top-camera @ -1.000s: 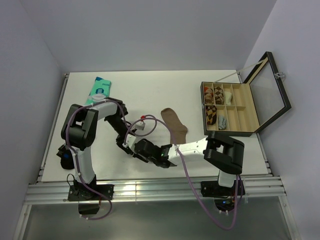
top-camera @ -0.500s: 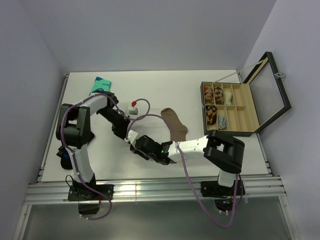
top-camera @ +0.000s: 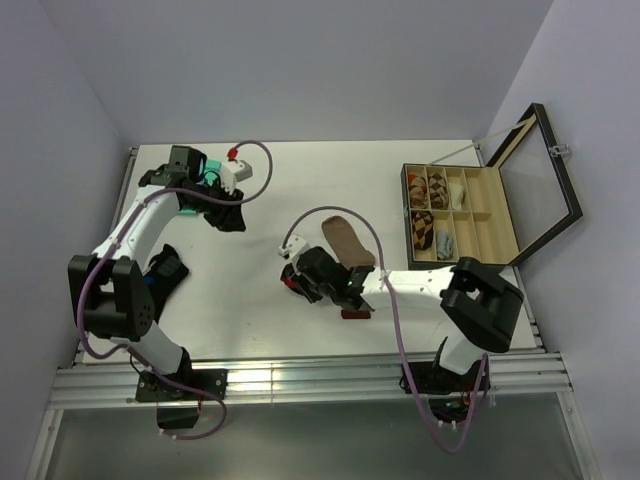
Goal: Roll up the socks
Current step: Pick up the sock at the center of the board, then place the sock in the storage box.
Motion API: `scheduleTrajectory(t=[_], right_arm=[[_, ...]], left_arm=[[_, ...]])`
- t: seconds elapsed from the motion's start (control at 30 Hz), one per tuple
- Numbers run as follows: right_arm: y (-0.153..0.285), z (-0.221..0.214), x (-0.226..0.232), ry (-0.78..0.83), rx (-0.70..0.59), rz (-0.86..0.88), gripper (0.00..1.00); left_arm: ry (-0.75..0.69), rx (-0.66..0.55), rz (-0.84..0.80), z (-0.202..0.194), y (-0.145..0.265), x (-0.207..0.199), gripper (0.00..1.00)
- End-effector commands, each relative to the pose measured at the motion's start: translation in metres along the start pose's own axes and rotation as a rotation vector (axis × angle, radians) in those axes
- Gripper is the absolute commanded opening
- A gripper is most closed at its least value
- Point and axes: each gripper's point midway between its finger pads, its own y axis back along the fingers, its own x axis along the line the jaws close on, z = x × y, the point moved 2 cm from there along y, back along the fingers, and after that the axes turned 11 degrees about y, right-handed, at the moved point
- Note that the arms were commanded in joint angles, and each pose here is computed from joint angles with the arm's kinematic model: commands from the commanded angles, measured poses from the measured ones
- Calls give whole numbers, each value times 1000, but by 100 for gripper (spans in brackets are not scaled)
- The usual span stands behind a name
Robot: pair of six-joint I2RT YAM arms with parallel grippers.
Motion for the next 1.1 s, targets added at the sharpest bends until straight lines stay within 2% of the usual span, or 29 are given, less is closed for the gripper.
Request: scheduleTrajectory(t=[0.0,0.2,0.4,0.63,0.77,0.9,1.07], right_arm=[[15,19,-16,-92,-77,-7,0],[22,22,-34,-141,-92,-45,0],[48,41,-79,-237,-158,-124,0],[99,45,-172,-365,-228,-306,0],[127,32,-231,-433,-230,-448,0],[156,1,-294,-530,-225,-632,0],[181,-14,-352,-535,-181,-809,0]], left_arm=[[54,-103,92,19,19,3,40],[58,-130,96,18,31,-7,40],[45,-154,119,22,45,-14,40],[18,-212,83,35,61,-32,42],[-1,-230,53,41,65,-39,43],[-38,-256,37,50,71,-44,43],[-70,-278,-11,56,73,-52,43]])
